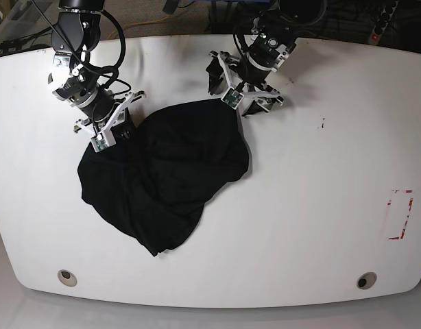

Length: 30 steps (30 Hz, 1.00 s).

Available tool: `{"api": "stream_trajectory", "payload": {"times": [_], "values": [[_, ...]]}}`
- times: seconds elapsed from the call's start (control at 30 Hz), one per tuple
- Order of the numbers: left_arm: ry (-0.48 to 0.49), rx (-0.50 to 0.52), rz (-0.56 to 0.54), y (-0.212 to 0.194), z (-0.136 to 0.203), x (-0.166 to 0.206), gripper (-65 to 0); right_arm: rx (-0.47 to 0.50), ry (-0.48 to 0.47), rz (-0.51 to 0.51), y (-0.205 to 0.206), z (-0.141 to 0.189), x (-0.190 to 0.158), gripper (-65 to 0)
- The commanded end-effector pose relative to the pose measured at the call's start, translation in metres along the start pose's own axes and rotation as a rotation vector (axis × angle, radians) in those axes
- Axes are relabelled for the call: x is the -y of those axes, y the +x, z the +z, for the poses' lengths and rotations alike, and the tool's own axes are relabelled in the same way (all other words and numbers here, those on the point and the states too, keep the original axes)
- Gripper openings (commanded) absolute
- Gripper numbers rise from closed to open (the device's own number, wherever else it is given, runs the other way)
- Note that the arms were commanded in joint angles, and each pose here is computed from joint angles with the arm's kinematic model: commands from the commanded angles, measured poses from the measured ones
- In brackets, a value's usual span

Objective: Fold the T-shirt properly
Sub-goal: 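Grasp the black T-shirt with both grippers at two points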

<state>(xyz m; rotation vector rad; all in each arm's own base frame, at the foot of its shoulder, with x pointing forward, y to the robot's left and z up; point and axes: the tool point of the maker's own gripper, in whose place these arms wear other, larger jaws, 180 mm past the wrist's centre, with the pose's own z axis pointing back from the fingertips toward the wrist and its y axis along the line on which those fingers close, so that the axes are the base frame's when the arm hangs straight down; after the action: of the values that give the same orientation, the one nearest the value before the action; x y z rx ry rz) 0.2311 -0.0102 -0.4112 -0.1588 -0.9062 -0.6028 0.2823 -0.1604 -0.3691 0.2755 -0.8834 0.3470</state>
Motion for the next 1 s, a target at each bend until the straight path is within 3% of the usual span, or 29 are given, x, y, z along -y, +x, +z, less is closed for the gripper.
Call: {"api": "stream_trajectory", "payload": {"times": [0.0, 0.33, 0.7, 0.97], "values": [[0.013, 0.04, 0.006, 0.014, -0.004, -0.003, -25.3, 0.056, -0.002, 0.023, 0.018, 0.004, 0.003, -65.0], [0.022, 0.005, -0.001, 0.006, -0.019, -0.009, -64.7, 0.062, -0.003, 0.025, 0.021, 0.003, 0.004, -65.0], [0.035, 0.033, -0.006, 0.017, -0.018, -0.016, -64.9, 0.055, -0.012, 0.048, 0.022, 0.006, 0.01, -65.0], [0.14, 0.094, 0.034, 0.04, -0.007, -0.058, -64.9, 0.105, -0.068, 0.051, 0.049, 0.004, 0.04, -65.0]]}}
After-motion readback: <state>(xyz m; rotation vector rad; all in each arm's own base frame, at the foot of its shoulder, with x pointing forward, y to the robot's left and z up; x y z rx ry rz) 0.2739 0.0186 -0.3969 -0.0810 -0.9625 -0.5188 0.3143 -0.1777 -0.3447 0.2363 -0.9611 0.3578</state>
